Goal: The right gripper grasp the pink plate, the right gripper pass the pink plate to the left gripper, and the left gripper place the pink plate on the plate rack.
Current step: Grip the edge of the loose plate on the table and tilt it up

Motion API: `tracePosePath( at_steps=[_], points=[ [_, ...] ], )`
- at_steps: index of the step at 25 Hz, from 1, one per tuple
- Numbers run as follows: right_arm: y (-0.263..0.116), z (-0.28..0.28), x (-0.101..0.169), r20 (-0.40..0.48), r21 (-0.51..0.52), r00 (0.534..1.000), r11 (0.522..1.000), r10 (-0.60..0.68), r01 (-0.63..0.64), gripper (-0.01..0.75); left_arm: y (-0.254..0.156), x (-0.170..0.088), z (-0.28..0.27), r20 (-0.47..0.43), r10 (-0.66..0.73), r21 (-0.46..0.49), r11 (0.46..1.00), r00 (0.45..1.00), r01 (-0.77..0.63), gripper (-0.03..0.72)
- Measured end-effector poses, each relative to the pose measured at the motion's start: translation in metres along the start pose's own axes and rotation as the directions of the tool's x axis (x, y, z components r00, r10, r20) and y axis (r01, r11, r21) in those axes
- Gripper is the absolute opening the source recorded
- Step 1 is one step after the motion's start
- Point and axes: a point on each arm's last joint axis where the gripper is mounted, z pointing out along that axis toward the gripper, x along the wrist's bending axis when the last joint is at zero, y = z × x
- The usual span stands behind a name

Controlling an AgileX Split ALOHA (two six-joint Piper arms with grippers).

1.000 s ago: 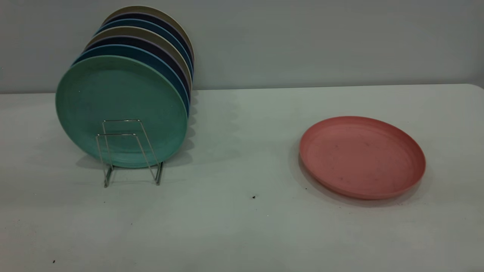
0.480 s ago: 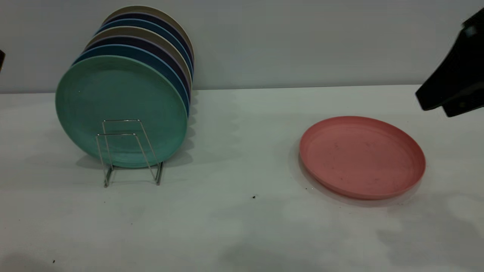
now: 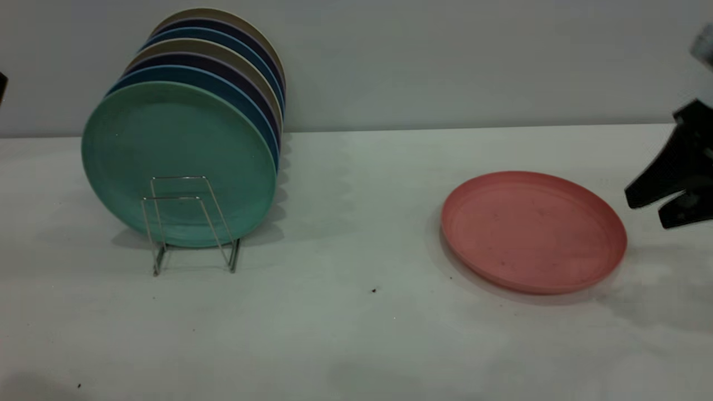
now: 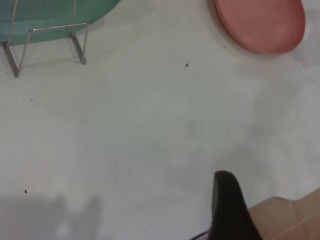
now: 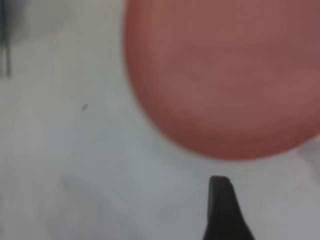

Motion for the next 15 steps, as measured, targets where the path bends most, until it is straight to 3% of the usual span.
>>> tracePosePath(
  at_steps=[5,15],
  points=[
    [0.013,0.022,-0.035,-0.008,-0.002,0.999,0.999,0.05,-0.05,0.482,0.0,0.0,0.0,0.0,0.001,0.001,1.0,1.0,-0.001,0.46],
    [0.033,0.055,-0.064,-0.015,-0.01,0.998,0.998,0.068,-0.068,0.424,-0.002,-0.001,0.0,0.012,0.0,0.02,1.0,1.0,-0.001,0.46]
  ],
)
